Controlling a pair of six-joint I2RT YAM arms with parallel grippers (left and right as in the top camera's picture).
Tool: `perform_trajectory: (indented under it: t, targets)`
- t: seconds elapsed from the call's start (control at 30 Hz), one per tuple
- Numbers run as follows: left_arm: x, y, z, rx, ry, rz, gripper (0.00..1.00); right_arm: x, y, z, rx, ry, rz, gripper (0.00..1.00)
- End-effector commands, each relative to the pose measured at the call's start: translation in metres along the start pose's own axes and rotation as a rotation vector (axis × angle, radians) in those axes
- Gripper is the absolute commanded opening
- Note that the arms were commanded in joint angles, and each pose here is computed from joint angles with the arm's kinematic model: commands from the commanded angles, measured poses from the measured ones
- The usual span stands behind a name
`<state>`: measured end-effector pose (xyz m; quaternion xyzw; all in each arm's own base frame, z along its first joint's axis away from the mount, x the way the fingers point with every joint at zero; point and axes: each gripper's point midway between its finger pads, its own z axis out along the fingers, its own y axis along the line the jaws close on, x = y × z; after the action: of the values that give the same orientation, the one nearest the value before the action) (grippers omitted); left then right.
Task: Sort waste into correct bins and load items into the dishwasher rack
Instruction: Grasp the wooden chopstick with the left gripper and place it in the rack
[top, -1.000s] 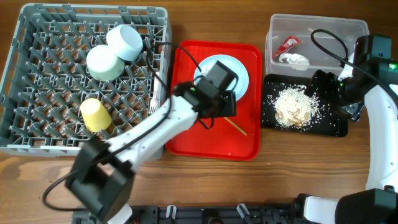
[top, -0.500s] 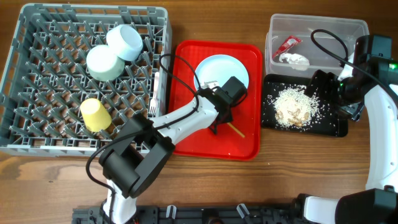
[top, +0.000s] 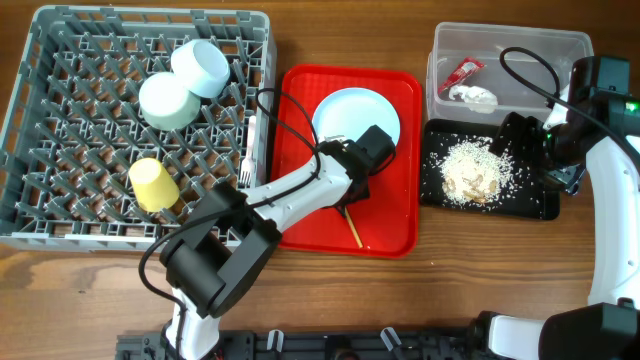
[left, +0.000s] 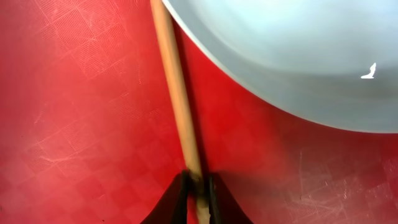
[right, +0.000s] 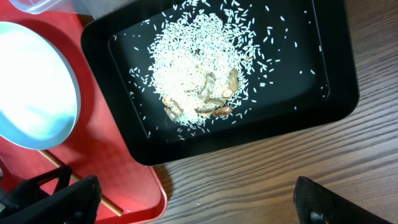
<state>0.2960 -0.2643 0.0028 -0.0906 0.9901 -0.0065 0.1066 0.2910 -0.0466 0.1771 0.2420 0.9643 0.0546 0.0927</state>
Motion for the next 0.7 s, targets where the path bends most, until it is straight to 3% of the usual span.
perform_trajectory:
  t: [0.0, 0.23, 0.4, 0.47, 0.5, 0.53, 0.67]
  targets:
    - [0.011, 0.007, 0.012, -0.039, 0.04, 0.01, 0.04, -0.004, 0.003, -0.01, -0.019, -0.035, -0.022, 1.0]
    - [-0.003, 0.011, -0.001, -0.017, 0.018, -0.024, 0.04, -0.004, 0.003, -0.01, -0.019, -0.035, -0.022, 1.0]
    - [-0.057, 0.028, -0.058, 0.085, -0.107, -0.061, 0.04, -0.004, 0.003, -0.01, -0.019, -0.035, -0.022, 1.0]
    - [-0.075, 0.036, -0.084, 0.122, -0.167, 0.002, 0.04, -0.004, 0.003, -0.01, -0.019, -0.036, -0.022, 1.0]
    - [-0.092, 0.051, -0.114, 0.138, -0.241, 0.14, 0.04, -0.004, 0.003, -0.01, -0.019, -0.036, -0.023, 1.0]
    - [-0.099, 0.06, -0.126, 0.137, -0.27, 0.186, 0.04, -0.004, 0.003, -0.01, -0.019, -0.036, -0.023, 1.0]
    - [-0.121, 0.105, -0.158, 0.101, -0.346, 0.262, 0.04, -0.004, 0.003, -0.01, -0.019, -0.035, -0.022, 1.0]
